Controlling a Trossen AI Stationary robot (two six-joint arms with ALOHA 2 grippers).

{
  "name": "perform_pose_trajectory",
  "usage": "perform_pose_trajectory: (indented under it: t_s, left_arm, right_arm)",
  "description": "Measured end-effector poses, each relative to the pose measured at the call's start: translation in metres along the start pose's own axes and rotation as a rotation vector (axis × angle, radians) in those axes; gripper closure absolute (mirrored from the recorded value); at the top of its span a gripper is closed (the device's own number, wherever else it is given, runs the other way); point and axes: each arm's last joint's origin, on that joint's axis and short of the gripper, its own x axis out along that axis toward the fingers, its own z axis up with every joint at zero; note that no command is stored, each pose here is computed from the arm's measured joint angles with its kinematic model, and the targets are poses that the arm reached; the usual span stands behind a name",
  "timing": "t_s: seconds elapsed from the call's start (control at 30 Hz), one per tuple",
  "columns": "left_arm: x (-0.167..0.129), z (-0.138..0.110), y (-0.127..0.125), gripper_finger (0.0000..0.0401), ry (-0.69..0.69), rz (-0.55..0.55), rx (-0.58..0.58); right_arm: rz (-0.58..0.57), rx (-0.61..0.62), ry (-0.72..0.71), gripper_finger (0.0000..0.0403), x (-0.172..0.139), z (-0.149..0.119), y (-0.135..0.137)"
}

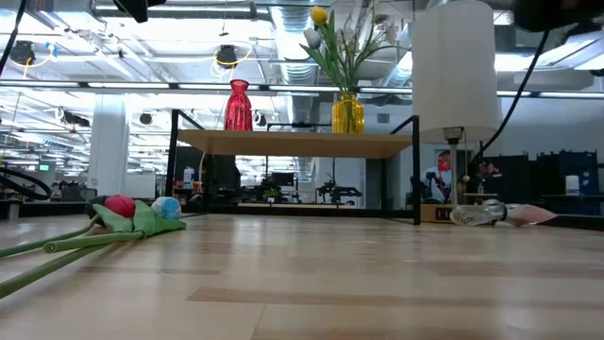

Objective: Pick and place flowers into a vace then onto a shelf
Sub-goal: Put the yellow tulip into the red flower vase

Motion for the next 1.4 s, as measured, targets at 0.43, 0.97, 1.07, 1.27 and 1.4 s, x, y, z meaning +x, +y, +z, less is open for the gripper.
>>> perform_pose_trajectory:
  t_s: [0.43, 0.97, 1.07, 1.27, 1.4]
  left_arm:
    - [-0.004, 0.000, 0.004, 0.0244, -0.057, 0.077, 0.101]
    - [-0.100, -0.038, 0.058, 0.0244, -0.628, 0.452, -0.148]
    - [-0.117, -0.051, 0.070, 0.0244, -0.719, 0.454, -0.248]
    - [-0.140, -0.074, 0.088, 0.0244, -0.830, 0.413, -0.389]
    - [-0.147, -0.084, 0.095, 0.0244, -0.864, 0.386, -0.424]
  right_arm:
    - [0.062, 0.064, -0.350, 0.0403, -0.064, 0.041, -0.040]
    - [-0.208, -0.096, -0.993, 0.0403, -0.157, 0.052, -0.005]
    - [-0.309, -0.050, -1.117, 0.0403, -0.173, 0.051, -0.006]
    - [-0.465, 0.044, -1.325, 0.0403, -0.195, 0.052, -0.012]
    - [-0.490, 0.070, -1.473, 0.0403, -0.211, 0.055, -0.014]
